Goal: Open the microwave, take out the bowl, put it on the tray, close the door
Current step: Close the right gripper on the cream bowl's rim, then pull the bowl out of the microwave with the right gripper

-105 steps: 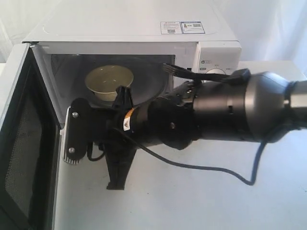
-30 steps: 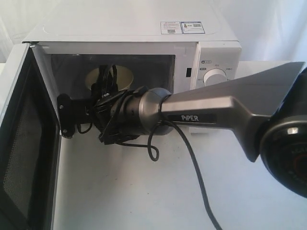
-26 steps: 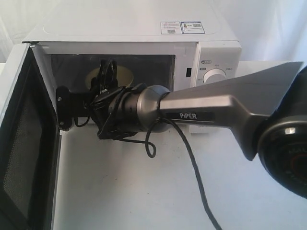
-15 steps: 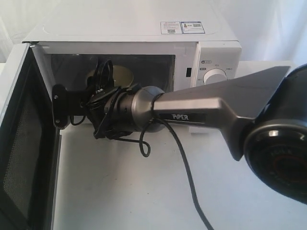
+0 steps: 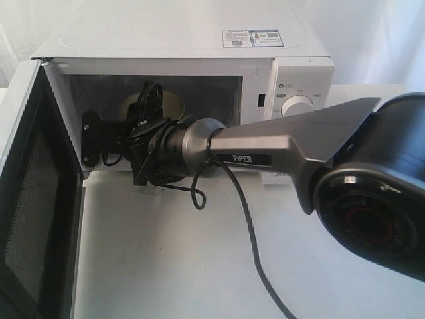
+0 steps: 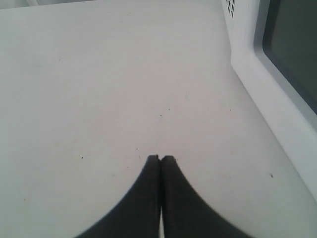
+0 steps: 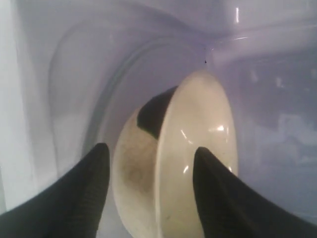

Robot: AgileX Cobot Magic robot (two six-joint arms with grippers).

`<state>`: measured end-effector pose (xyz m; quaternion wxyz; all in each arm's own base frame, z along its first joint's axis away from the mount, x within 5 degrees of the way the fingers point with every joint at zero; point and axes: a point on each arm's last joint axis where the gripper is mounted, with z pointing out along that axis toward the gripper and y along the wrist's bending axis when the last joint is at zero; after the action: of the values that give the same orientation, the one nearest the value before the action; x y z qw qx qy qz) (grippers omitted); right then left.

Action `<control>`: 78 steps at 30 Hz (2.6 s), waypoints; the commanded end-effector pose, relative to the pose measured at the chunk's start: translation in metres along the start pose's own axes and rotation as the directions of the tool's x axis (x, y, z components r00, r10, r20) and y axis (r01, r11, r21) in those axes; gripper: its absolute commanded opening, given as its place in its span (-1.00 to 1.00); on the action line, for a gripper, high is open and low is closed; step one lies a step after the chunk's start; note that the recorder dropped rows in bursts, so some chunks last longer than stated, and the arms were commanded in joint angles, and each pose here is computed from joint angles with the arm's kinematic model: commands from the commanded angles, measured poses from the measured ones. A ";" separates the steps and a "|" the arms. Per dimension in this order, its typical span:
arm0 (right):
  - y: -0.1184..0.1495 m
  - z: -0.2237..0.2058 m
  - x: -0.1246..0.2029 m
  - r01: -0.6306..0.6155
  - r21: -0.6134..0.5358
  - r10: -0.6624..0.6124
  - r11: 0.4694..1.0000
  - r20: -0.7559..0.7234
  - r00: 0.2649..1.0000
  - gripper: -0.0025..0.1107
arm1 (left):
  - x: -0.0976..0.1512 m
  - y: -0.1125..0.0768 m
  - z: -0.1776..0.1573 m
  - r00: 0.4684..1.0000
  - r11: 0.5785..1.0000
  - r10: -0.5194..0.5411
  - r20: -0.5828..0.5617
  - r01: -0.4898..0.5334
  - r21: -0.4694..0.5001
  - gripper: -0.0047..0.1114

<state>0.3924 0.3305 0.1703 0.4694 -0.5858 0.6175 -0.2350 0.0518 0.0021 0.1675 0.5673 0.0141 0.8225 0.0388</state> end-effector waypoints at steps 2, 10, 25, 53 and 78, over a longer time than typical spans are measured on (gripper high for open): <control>0.000 0.006 0.000 -0.014 0.004 0.014 1.000 0.002 1.000 -0.10 | 0.001 0.000 0.000 1.000 1.000 -0.006 -0.001 0.006 0.004 -0.92; 0.000 0.006 0.001 -0.013 0.004 0.013 1.000 0.001 1.000 -0.62 | 0.001 0.000 0.000 1.000 1.000 -0.006 -0.001 0.006 0.004 -0.92; 0.004 0.003 -0.007 -0.008 -0.005 0.008 1.000 0.018 1.000 -0.96 | 0.001 0.000 0.000 1.000 1.000 -0.006 -0.001 0.006 0.004 -0.92; 0.022 -0.189 0.058 -0.560 -0.188 0.456 0.807 -0.403 0.793 -0.96 | 0.001 0.000 0.000 1.000 1.000 -0.006 -0.001 0.006 0.004 -0.92; 0.030 -0.264 0.173 -0.816 -0.095 0.647 0.570 -0.560 0.517 -0.96 | 0.001 0.000 0.000 1.000 1.000 -0.006 -0.001 0.006 0.004 -0.92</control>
<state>0.1716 0.1052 0.2077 0.2362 -0.2545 0.9372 -0.0341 0.0518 0.0021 0.1675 0.5673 0.0141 0.8225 0.0388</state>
